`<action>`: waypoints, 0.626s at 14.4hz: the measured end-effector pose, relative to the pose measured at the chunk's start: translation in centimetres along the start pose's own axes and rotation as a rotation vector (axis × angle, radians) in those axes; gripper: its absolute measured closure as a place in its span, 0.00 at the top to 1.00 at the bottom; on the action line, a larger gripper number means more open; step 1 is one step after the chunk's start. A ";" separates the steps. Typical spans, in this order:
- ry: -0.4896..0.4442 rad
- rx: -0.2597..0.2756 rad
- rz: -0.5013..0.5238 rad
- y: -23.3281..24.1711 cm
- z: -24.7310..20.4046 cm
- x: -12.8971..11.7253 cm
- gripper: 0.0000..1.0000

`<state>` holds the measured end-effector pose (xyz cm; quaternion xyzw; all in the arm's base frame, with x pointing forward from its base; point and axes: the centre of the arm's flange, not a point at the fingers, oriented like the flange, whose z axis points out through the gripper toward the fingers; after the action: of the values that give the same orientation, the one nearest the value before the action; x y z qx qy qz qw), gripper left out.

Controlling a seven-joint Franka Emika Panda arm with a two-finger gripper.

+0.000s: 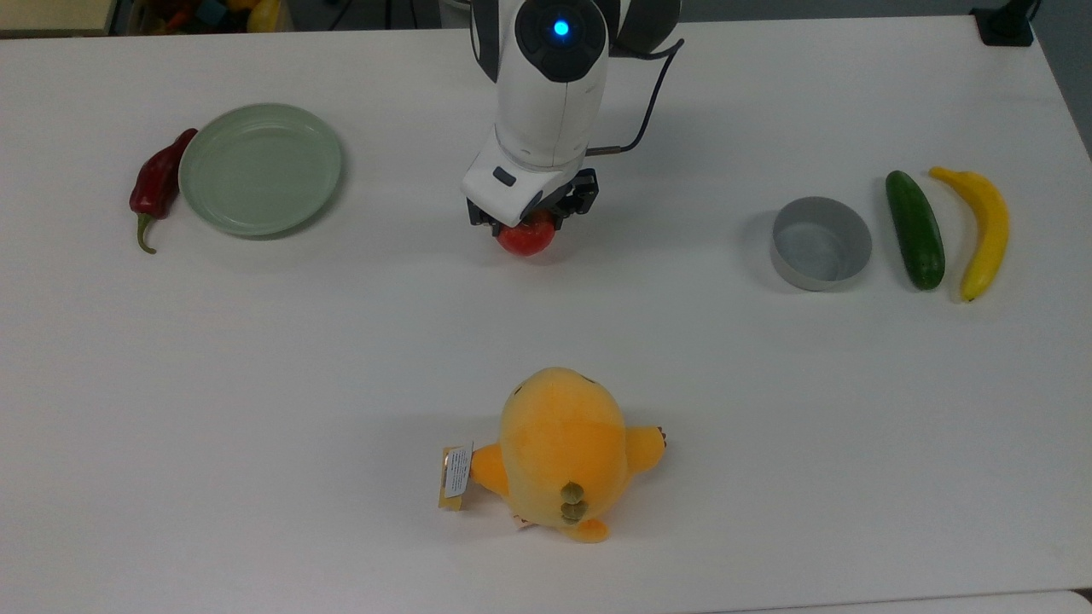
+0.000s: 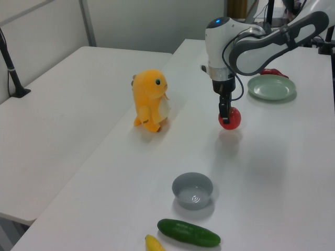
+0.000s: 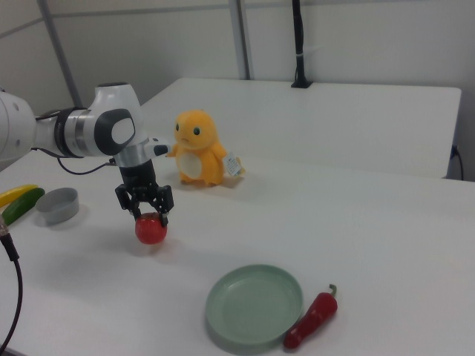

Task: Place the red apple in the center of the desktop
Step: 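Lower the apple onto the table and open the gripper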

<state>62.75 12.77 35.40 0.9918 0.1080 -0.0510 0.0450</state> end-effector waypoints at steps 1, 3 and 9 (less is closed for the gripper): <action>-0.003 0.000 0.000 0.0 0.2 0.0 0.74; -0.006 0.000 0.001 0.1 0.4 0.0 0.83; 0.004 0.000 0.003 0.2 -0.2 0.1 1.00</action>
<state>62.87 12.60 35.57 0.9921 0.1068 -0.0491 0.0448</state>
